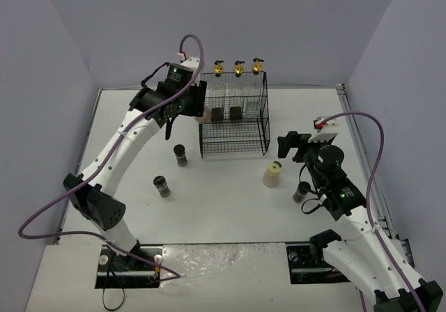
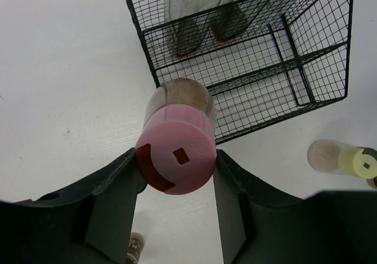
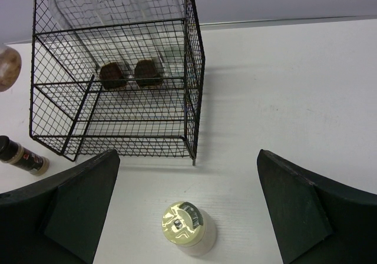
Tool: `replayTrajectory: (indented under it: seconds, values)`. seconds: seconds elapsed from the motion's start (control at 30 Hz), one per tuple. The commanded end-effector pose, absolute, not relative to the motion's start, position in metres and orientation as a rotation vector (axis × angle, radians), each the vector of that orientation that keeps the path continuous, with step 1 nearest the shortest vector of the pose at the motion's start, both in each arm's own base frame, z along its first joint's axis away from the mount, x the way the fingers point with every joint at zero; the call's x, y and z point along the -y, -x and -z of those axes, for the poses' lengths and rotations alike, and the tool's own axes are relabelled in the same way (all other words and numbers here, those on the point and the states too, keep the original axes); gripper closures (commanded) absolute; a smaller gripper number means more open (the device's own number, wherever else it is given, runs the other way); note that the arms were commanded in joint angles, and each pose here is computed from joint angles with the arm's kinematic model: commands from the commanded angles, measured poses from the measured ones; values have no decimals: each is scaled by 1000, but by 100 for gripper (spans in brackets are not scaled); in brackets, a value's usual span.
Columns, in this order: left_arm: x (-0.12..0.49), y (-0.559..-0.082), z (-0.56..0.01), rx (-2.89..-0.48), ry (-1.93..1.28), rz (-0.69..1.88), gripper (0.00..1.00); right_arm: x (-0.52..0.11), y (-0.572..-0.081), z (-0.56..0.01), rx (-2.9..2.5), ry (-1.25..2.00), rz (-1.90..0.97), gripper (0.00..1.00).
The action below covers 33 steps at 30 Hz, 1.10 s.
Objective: Organize the condiment bottles
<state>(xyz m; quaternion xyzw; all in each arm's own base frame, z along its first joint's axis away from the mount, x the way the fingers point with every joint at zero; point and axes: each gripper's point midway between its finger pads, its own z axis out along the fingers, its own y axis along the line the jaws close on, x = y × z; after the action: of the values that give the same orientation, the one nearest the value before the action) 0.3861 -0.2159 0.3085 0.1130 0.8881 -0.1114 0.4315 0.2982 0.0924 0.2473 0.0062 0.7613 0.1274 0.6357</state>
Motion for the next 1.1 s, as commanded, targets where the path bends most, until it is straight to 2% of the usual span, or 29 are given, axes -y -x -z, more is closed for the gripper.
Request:
replayTrajectory:
  seconds: [0.0, 0.43, 0.8, 1.07]
  values:
    - [232, -405, -349, -2083, -238, 297, 79, -93, -299, -282, -1648, -36, -315, 0]
    - [261, -451, -317, -2108, -263, 235, 79, -88, -293, -278, -1662, -39, -298, 0]
    - [273, -463, -272, -2216, -281, 221, 79, -87, -291, -272, -1677, -43, -294, 0]
    - [281, -470, -236, -2295, -270, 203, 73, -85, -291, -265, -1691, -47, -284, 0]
